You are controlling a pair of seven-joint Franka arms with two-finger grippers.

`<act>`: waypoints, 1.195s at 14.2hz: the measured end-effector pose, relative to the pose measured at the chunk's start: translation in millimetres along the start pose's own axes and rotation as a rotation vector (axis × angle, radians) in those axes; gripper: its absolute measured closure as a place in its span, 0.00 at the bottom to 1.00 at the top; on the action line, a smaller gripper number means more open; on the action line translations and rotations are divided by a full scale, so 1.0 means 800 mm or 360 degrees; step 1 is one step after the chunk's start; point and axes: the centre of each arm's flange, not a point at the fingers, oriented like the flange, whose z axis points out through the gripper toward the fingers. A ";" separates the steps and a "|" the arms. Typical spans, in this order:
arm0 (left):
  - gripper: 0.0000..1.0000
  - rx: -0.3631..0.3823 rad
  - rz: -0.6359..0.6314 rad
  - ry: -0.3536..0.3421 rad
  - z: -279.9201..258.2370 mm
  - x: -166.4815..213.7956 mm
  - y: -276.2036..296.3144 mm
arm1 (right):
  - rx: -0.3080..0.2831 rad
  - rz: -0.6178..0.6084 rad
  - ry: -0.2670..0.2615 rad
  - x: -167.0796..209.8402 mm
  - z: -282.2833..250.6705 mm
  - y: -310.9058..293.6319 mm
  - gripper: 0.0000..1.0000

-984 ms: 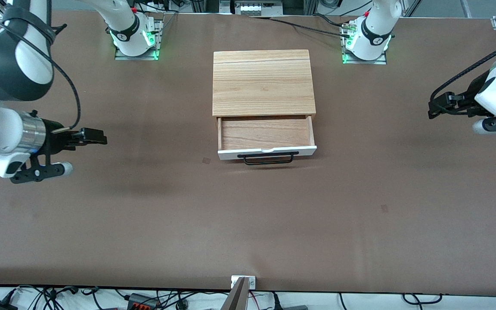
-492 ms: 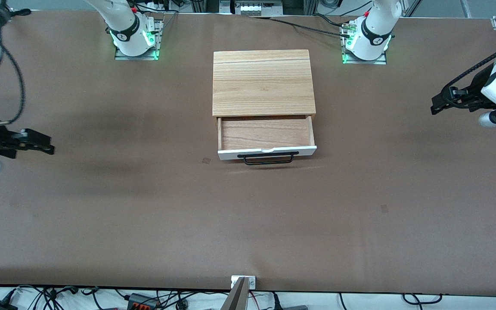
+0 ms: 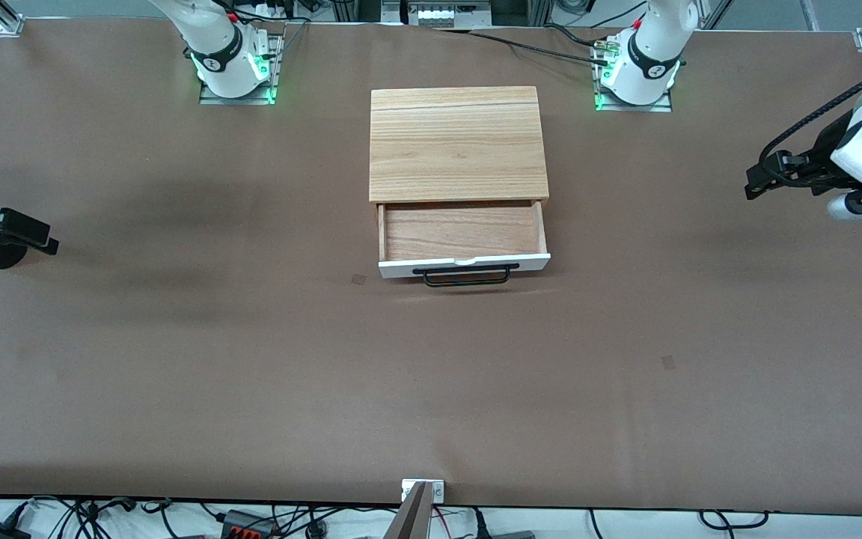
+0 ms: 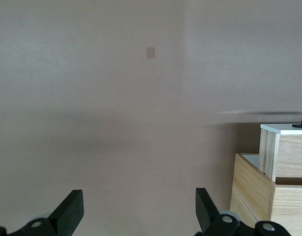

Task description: Pull top drawer with both arms simultaneously

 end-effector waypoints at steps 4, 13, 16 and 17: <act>0.00 0.0014 0.0021 -0.0034 -0.007 -0.012 0.010 | 0.0002 0.0010 -0.0030 -0.045 0.002 -0.014 0.00; 0.00 -0.0007 -0.0005 -0.0034 -0.009 -0.012 0.000 | 0.0009 0.0006 -0.0006 -0.094 0.016 -0.016 0.00; 0.00 -0.0011 -0.0009 -0.0027 -0.012 -0.011 -0.002 | 0.0009 -0.0002 0.0005 -0.097 0.010 -0.019 0.00; 0.00 -0.0012 -0.0012 -0.0027 -0.012 -0.010 -0.003 | 0.0009 -0.0002 0.0007 -0.097 0.009 -0.019 0.00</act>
